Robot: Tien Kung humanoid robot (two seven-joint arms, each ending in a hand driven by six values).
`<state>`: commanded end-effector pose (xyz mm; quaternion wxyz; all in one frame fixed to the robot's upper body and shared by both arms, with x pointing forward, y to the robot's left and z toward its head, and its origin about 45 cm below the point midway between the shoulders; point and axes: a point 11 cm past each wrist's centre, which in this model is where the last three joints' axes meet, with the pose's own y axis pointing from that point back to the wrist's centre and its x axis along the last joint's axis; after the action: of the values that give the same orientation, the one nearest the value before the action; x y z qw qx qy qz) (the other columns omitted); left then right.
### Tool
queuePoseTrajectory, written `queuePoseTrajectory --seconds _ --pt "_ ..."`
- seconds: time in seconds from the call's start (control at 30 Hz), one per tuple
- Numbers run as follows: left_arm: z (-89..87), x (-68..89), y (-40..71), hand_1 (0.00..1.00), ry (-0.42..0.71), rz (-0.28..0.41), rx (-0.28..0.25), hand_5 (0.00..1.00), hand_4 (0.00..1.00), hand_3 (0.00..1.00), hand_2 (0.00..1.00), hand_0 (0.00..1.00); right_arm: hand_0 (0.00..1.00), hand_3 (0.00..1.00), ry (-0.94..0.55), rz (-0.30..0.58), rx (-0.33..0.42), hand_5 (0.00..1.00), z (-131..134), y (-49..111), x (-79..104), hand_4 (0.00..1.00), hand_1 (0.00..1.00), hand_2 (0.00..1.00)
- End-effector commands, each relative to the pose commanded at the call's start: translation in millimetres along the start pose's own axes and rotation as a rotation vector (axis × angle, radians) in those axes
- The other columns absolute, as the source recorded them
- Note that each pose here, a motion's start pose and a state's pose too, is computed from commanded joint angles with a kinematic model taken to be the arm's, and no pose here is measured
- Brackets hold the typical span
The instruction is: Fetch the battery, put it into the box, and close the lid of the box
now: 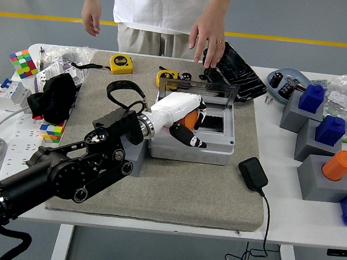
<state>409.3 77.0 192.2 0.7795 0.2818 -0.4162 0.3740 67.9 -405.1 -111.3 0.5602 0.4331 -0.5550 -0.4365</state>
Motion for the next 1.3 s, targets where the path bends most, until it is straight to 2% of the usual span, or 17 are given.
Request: queuePoseTrajectory --seconds 0.1,0.13,0.33,0.37,0.53,0.57,0.87,0.97,1.2,1.3 --pt "3.0 -0.3 0.4 0.036 0.01 0.001 -0.015 0.208 0.998 0.171 0.131 0.05 0.641 0.575 0.001 0.001 0.0 0.58 0 0.0 0.2 0.97 0.663 0.673" --pt "3.8 -2.2 1.0 0.296 0.012 -0.008 -0.015 0.322 0.998 0.57 0.391 0.205 0.642 0.574 0.001 0.0 -0.001 0.58 0 0.0 0.0 0.969 0.663 0.673" --pt "9.5 -7.5 2.9 0.296 0.032 -0.026 -0.036 0.322 0.998 0.57 0.391 0.205 0.642 0.574 0.002 -0.002 0.003 0.58 0 -0.1 -0.7 0.969 0.663 0.673" --pt "10.0 -7.7 3.0 0.464 0.034 -0.027 -0.038 0.376 0.998 0.684 0.48 0.317 0.642 0.574 0.002 -0.002 0.004 0.58 0 -0.1 -0.9 0.969 0.663 0.673" --pt "9.6 -6.3 2.4 0.464 0.032 -0.028 -0.034 0.376 0.998 0.684 0.48 0.317 0.642 0.574 0.004 -0.005 0.008 0.58 -1 -0.1 -1.9 0.969 0.663 0.673" --pt "9.8 -5.7 2.3 0.526 0.033 -0.027 -0.035 0.373 0.998 0.712 0.524 0.382 0.642 0.575 0.005 -0.005 0.008 0.58 -1 -0.1 -2.1 0.97 0.663 0.673" --pt "13.0 -2.7 1.8 0.534 0.047 -0.021 -0.044 0.388 0.998 0.717 0.531 0.389 0.642 0.574 0.006 -0.004 0.005 0.58 0 -0.2 -1.5 0.97 0.662 0.673" --pt "21.6 -0.1 1.9 0.532 0.059 -0.016 -0.072 0.411 0.998 0.713 0.536 0.38 0.642 0.575 0.004 -0.004 0.005 0.58 0 -0.2 -1.7 0.97 0.663 0.673" --pt "63.3 15.8 8.5 0.534 0.122 0.035 -0.205 0.429 0.998 0.692 0.534 0.39 0.641 0.574 0.006 -0.005 0.003 0.58 1 -0.4 -2.3 0.969 0.662 0.674" --pt "72.8 20.1 13.6 0.534 0.137 0.05 -0.227 0.429 0.998 0.692 0.534 0.39 0.641 0.574 0.006 -0.006 0.003 0.58 2 -0.5 -2.6 0.969 0.662 0.674"
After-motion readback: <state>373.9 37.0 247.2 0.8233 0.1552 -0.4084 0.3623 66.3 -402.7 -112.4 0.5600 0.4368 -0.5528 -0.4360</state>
